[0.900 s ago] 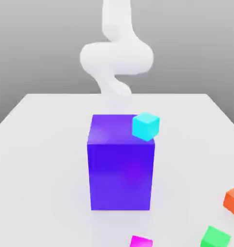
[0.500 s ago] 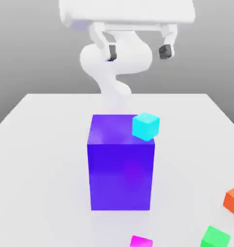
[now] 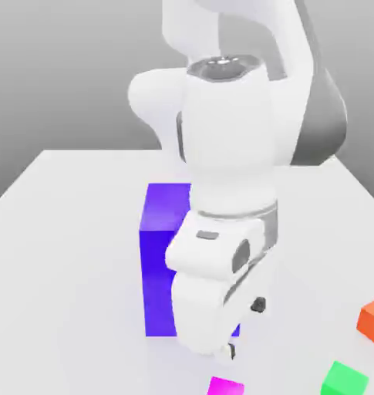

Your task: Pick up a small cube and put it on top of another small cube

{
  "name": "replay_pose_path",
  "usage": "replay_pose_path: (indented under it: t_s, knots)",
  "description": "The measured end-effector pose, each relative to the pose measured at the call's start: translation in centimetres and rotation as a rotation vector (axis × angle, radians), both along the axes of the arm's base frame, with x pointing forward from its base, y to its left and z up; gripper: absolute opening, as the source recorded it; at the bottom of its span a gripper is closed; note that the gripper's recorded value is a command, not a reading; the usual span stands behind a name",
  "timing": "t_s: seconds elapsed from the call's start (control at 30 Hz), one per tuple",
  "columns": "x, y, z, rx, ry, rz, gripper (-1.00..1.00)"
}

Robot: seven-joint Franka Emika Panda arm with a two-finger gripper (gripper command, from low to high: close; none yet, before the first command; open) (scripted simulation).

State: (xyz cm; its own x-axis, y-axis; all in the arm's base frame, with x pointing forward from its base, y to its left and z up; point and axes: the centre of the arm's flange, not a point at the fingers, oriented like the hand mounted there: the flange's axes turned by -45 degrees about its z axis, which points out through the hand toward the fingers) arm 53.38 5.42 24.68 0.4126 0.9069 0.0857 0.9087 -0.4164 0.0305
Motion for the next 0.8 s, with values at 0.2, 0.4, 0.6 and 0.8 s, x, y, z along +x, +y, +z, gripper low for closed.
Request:
replay_pose_path:
  t_s: [0.2, 0.4, 0.6, 0.8]
  knots:
    - [-0.6, -0.1, -9.0, -0.069, 0.056, 0.136, 0.0]
    - [-0.8, -0.1, -11.5, -0.07, 0.06, 0.138, -1.0]
    - [-0.7, -0.1, -7.8, -0.07, 0.059, 0.14, -1.0]
    - [-0.9, 4.2, -4.7, -0.066, 0.058, 0.457, -1.0]
